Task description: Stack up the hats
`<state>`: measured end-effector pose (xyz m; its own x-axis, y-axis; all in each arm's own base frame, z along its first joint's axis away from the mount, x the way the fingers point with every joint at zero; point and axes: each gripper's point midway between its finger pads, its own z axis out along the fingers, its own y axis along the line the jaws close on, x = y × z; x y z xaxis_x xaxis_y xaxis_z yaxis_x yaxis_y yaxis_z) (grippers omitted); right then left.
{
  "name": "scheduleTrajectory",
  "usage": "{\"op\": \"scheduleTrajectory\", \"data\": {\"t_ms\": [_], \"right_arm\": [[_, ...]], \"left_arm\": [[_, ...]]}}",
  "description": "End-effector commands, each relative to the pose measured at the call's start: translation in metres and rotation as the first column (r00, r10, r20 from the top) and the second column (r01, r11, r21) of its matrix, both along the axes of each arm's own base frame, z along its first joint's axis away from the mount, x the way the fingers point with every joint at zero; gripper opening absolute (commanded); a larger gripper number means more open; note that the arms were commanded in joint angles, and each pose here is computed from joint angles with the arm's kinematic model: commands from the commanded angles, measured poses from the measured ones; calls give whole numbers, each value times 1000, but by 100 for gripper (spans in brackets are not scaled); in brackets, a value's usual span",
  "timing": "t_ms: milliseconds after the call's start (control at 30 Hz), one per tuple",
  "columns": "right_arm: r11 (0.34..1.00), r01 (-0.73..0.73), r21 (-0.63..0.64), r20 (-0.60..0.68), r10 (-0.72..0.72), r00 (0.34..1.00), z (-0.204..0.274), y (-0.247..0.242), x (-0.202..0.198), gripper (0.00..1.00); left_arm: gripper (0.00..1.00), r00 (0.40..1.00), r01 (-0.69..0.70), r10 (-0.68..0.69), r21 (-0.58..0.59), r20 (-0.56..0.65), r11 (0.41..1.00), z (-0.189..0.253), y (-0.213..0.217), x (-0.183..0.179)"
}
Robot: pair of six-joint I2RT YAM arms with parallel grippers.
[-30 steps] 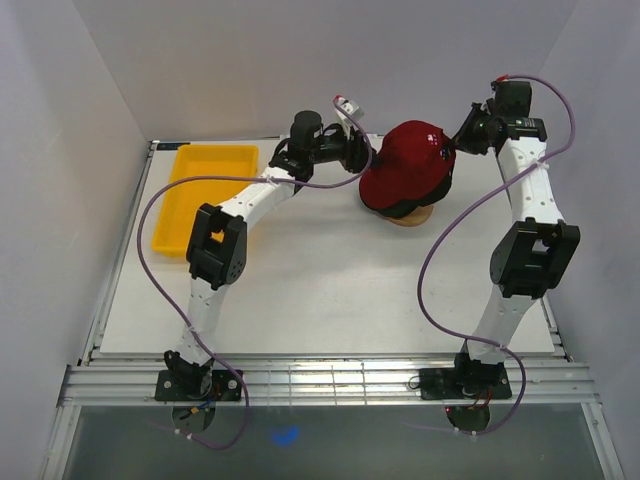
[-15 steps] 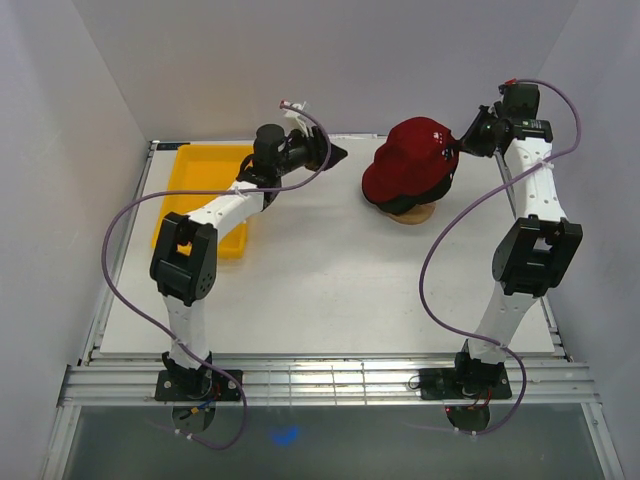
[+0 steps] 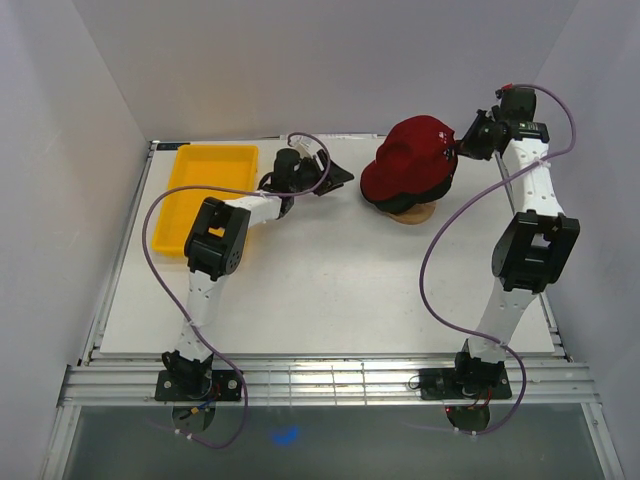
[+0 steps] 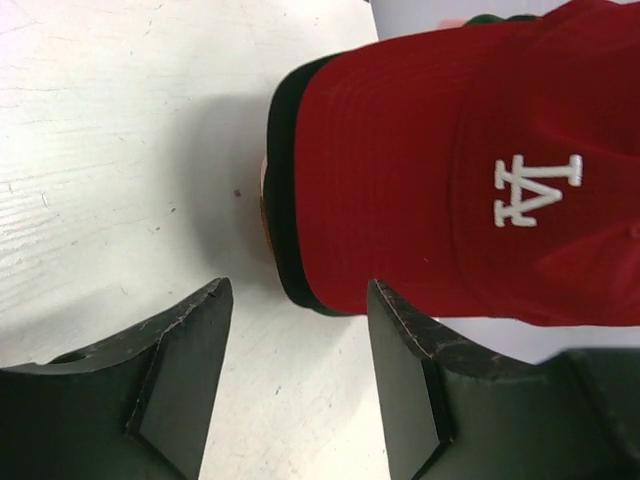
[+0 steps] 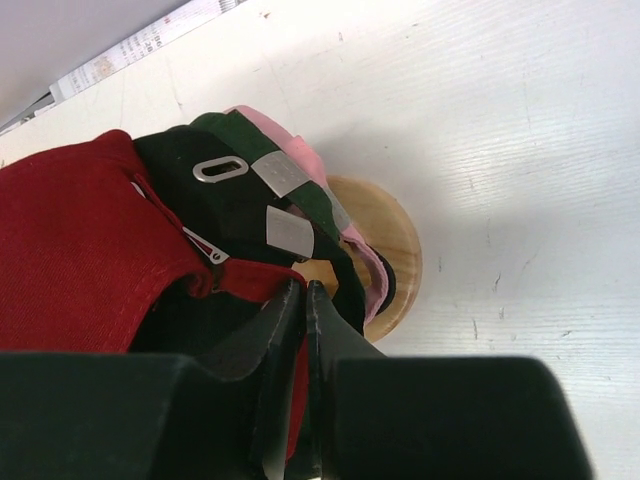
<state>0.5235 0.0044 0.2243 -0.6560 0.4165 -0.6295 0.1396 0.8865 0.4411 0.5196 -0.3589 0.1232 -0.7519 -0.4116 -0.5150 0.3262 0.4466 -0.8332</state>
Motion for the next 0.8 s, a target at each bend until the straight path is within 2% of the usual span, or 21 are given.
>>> {"op": "scheduleTrajectory", "data": {"t_ms": [0, 233, 767], "right_arm": [[999, 18, -27, -25, -18, 1000, -16, -16, 8, 11], [1000, -1, 2, -32, 1, 999, -25, -12, 13, 11], [999, -15, 28, -39, 16, 999, -38, -7, 12, 11]], "left_arm": [[67, 997, -2, 10, -103, 73, 995, 55, -12, 11], [67, 995, -20, 31, -105, 96, 994, 54, -24, 23], [66, 993, -11, 19, -78, 113, 997, 49, -42, 11]]}}
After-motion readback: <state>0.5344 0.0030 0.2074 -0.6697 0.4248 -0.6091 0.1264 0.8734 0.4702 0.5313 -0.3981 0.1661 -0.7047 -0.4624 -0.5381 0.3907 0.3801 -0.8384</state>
